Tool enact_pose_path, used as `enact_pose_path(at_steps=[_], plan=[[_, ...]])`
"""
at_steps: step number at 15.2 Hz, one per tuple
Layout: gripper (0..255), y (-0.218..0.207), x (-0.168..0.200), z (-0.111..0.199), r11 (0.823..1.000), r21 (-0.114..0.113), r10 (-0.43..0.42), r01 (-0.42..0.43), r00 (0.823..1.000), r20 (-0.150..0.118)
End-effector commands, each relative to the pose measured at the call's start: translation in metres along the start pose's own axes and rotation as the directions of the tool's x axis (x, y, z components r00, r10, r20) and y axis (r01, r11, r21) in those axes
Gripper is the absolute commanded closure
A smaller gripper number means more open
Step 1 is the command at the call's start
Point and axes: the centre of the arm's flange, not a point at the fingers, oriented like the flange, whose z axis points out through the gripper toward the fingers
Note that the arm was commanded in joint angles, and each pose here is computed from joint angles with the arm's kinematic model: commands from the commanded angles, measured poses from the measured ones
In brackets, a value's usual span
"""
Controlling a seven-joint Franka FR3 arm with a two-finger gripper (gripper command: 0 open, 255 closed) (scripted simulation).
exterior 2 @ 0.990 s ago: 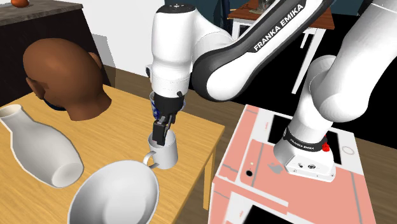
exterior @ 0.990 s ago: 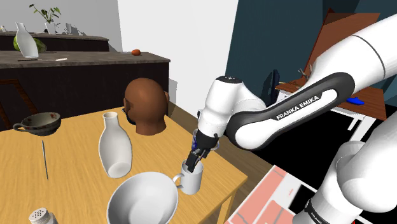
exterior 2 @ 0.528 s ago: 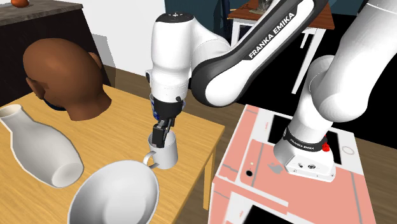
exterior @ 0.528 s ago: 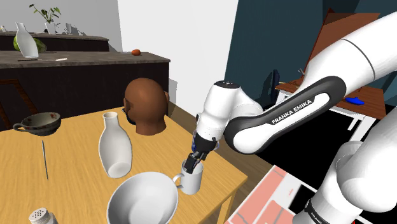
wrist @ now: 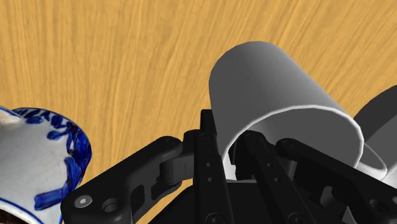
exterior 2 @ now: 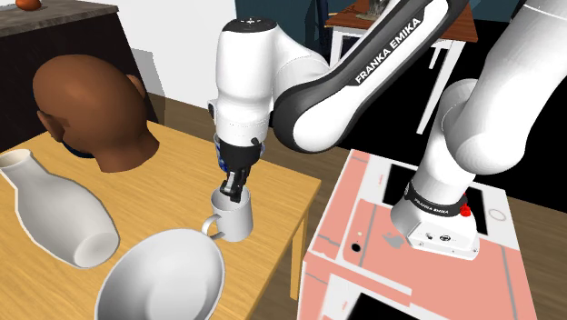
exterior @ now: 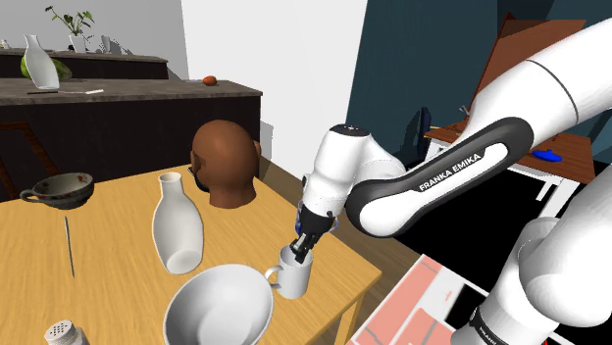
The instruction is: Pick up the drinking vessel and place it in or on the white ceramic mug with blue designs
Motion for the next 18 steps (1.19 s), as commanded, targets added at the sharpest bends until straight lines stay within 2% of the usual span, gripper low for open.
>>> enact_pose_path(at_steps=[1, 4, 18], plan=[[255, 0.000, 0.000, 0.000, 1.000, 0.000, 0.000, 0.000, 1.000, 0.000], [255, 0.000, 0.000, 0.000, 1.000, 0.000, 0.000, 0.000, 1.000, 0.000], [255, -0.003, 0.013, -0.073, 1.000, 0.000, 0.000, 0.000, 1.000, 0.000]])
